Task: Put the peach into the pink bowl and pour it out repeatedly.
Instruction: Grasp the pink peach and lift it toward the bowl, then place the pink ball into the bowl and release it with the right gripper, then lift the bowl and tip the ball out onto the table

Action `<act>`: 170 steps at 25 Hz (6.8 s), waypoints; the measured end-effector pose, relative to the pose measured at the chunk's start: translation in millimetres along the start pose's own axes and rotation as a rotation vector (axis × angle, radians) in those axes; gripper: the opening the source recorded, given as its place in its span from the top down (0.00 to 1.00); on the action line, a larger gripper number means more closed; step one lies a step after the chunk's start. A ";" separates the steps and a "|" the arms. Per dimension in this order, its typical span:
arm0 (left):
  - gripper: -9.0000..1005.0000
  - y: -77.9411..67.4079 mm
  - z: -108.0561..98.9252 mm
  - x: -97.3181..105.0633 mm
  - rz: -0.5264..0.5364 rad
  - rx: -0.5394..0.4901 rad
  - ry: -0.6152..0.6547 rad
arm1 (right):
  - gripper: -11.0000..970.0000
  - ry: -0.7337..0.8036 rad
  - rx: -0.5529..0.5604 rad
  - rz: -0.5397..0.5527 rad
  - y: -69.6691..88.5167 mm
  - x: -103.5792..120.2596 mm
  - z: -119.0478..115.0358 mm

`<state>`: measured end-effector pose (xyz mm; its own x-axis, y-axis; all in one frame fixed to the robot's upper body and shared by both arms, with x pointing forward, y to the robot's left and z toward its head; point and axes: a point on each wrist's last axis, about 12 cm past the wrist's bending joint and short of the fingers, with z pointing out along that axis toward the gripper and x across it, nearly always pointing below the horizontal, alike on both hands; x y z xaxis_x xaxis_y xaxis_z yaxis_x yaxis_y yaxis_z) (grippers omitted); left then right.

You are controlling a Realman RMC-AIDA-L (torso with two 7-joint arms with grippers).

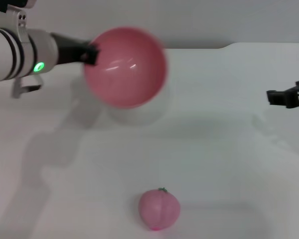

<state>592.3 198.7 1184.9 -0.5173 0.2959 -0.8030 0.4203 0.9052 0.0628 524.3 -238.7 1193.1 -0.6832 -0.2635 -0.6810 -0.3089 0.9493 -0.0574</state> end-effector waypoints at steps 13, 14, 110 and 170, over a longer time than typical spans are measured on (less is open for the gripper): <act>0.95 45.0 -33.5 -1.6 -0.119 -0.205 0.109 | 0.30 0.038 -0.231 -0.095 63.1 -17.7 18.6; 0.95 45.0 -33.5 -1.6 -0.119 -0.205 0.109 | 0.30 0.038 -0.231 -0.095 63.1 -17.7 18.6; 0.95 -9.3 -13.6 -3.7 0.059 -0.078 0.104 | 0.60 -0.123 -0.380 -0.284 126.8 -43.8 -21.7; 0.95 -70.5 -6.4 -11.7 0.166 0.113 0.019 | 0.25 -0.236 -0.079 -0.155 67.3 -47.9 -12.8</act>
<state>563.9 133.4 1193.8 -0.4478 0.4446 -0.7758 0.5811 0.8041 0.1254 527.8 -164.3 1231.2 -0.4540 -0.3483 -0.8201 -0.4543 0.8823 -0.1233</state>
